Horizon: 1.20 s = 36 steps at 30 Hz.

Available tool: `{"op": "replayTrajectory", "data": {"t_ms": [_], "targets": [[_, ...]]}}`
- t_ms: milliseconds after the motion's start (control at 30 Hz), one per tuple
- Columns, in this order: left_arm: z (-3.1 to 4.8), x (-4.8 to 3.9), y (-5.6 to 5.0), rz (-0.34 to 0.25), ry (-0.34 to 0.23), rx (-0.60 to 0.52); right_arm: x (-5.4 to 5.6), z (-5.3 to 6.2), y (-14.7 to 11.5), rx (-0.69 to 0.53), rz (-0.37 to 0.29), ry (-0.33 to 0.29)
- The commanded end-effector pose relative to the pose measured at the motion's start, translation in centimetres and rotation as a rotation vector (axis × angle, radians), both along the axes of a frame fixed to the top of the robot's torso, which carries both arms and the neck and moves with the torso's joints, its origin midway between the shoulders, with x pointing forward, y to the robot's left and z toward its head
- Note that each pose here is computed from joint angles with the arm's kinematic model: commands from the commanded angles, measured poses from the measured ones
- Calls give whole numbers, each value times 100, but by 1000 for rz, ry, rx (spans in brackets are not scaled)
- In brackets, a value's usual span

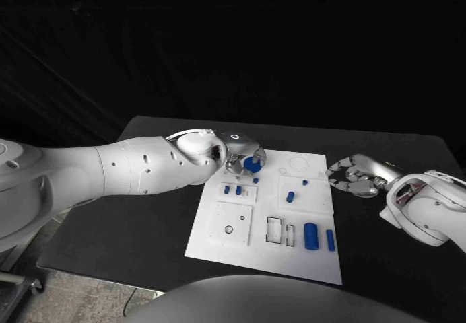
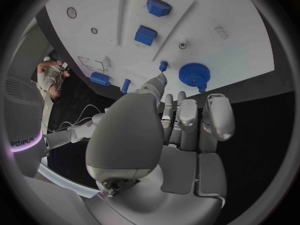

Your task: Assemble the parts on the task board

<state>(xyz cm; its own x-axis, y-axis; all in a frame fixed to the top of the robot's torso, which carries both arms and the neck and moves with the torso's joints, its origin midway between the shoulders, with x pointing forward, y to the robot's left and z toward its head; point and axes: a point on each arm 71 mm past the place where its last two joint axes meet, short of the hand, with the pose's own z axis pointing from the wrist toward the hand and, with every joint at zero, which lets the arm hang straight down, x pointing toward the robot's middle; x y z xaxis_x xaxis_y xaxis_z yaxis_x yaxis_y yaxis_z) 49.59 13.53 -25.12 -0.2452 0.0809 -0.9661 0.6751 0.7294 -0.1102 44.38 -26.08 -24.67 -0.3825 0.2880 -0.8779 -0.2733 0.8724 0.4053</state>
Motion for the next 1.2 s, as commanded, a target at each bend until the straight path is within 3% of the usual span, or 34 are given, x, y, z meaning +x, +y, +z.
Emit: {"op": "replayTrajectory", "data": {"t_ms": [33,233,1200], "targets": [[-31,-47,-78,-117,-86,68,-11,6,8,7,12,-8],[-100,-59,-105,-118,-78,88,-20,7,-2,6,11,-4],[-220,-35,-170,-105,-46,122,-23,7,-6,5,11,-2]]}}
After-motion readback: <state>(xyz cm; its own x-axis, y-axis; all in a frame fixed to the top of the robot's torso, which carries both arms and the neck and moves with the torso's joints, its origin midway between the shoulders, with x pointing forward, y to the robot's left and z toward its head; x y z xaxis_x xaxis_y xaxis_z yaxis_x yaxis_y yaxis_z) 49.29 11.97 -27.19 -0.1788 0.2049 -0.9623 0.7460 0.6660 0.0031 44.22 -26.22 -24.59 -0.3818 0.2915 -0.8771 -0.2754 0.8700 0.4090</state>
